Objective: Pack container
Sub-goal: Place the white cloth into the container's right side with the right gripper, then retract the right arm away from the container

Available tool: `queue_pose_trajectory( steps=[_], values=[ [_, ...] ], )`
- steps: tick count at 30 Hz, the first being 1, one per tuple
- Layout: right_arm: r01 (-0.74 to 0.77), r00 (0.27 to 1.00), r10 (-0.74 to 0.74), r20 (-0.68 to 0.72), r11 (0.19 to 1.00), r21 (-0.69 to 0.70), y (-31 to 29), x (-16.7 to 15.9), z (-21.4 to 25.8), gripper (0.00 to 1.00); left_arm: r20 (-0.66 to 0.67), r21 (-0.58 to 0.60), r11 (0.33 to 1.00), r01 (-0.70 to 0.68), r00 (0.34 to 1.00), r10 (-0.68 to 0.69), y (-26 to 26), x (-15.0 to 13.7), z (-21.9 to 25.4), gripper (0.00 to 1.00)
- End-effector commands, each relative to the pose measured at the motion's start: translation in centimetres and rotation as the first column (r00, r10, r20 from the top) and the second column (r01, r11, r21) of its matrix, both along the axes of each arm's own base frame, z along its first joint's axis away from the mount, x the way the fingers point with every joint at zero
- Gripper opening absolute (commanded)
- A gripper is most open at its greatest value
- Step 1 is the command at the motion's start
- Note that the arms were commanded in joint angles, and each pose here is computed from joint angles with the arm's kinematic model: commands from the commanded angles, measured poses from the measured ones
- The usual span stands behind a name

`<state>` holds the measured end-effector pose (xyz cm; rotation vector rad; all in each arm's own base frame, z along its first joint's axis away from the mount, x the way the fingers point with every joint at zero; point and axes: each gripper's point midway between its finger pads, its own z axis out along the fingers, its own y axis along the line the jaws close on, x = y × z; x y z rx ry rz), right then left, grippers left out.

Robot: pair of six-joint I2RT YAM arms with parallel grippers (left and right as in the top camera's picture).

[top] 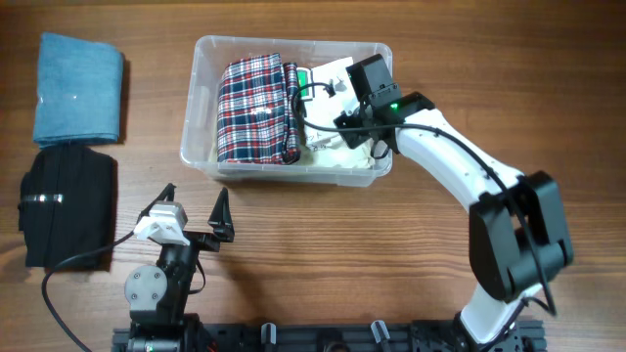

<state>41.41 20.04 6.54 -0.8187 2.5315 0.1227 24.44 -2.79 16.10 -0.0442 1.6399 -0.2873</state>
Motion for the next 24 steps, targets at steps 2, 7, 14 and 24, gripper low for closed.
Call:
queue_pose_trajectory(
  steps=[2, 7, 14, 24],
  values=[
    [0.032, 0.994, -0.036, -0.103, 0.999, -0.04, -1.0, -0.7, -3.5, 0.04, -0.002, -0.006, 1.0, -0.001, 1.0, 0.001, 0.0, 0.0, -0.2, 1.0],
    [0.031, 0.998, -0.031, -0.052, 0.999, -0.01, -0.5, 0.0, -1.2, 0.04, -0.002, -0.006, 1.0, -0.001, 1.0, 0.001, 0.0, 0.0, -0.2, 1.0],
    [-0.002, 0.971, -0.036, 0.237, 0.988, 0.157, 0.3, 1.1, 17.0, 1.0, -0.002, -0.006, 1.0, -0.001, 1.0, 0.001, 0.0, 0.0, -0.2, 1.0],
    [0.598, 0.701, -0.698, 0.146, 0.687, 0.413, -20.2, 4.9, 21.3, 1.0, -0.002, -0.006, 1.0, -0.001, 1.0, 0.001, 0.0, 0.0, -0.2, 1.0]
  ],
)
